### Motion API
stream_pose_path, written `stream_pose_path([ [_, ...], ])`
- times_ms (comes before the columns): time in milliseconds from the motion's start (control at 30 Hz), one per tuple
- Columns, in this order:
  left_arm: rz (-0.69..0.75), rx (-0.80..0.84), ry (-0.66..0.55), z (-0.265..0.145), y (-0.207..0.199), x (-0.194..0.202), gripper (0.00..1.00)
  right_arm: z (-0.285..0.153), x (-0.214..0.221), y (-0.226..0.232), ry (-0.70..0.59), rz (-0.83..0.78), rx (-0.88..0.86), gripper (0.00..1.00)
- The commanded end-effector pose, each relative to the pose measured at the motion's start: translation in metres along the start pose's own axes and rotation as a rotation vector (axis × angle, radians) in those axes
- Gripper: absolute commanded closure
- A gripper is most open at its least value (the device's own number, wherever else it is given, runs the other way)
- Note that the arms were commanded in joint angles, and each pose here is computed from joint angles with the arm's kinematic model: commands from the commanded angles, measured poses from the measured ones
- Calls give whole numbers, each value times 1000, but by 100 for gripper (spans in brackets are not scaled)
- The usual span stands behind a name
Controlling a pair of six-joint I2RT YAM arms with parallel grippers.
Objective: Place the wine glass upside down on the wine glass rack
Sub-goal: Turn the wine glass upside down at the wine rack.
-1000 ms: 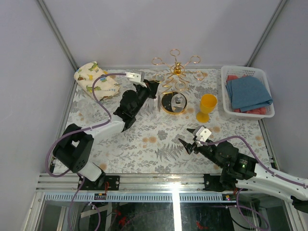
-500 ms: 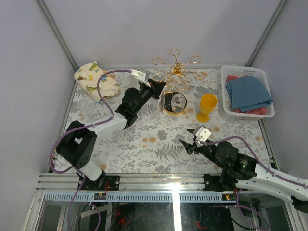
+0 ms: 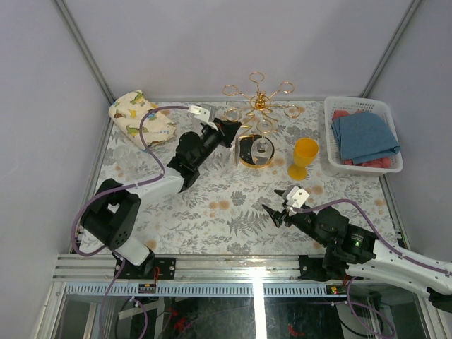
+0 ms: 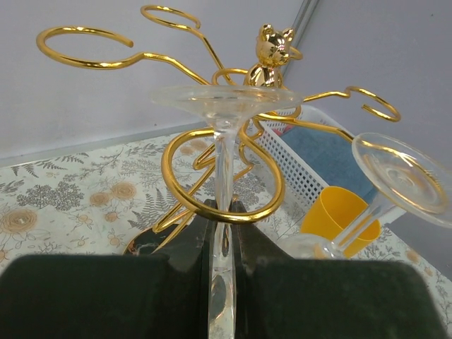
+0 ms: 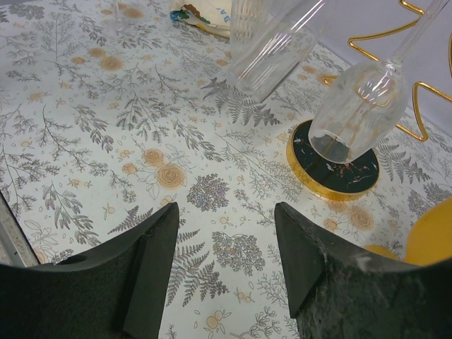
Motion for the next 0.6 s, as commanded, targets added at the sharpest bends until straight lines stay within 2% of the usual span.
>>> stream_pose_path([
  [0, -2, 75, -155, -6, -20, -39, 100, 2, -6, -1, -23, 22, 16, 37],
  [333, 19, 136, -133, -15, -29, -38, 100, 6, -5, 2, -16, 17, 1, 36],
  [567, 5, 122, -131, -26, -26, -32, 100, 8, -2, 5, -6, 13, -9, 36],
])
Point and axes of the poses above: each gripper's point midway between its finger pads, its own z axis out along the fingers, its own y axis along the line the jaws close on, x = y × z, the point moved 5 cm from there along -z, back along the fingers, and after that the axes turned 11 degrees about -z, right-handed, at the moved point
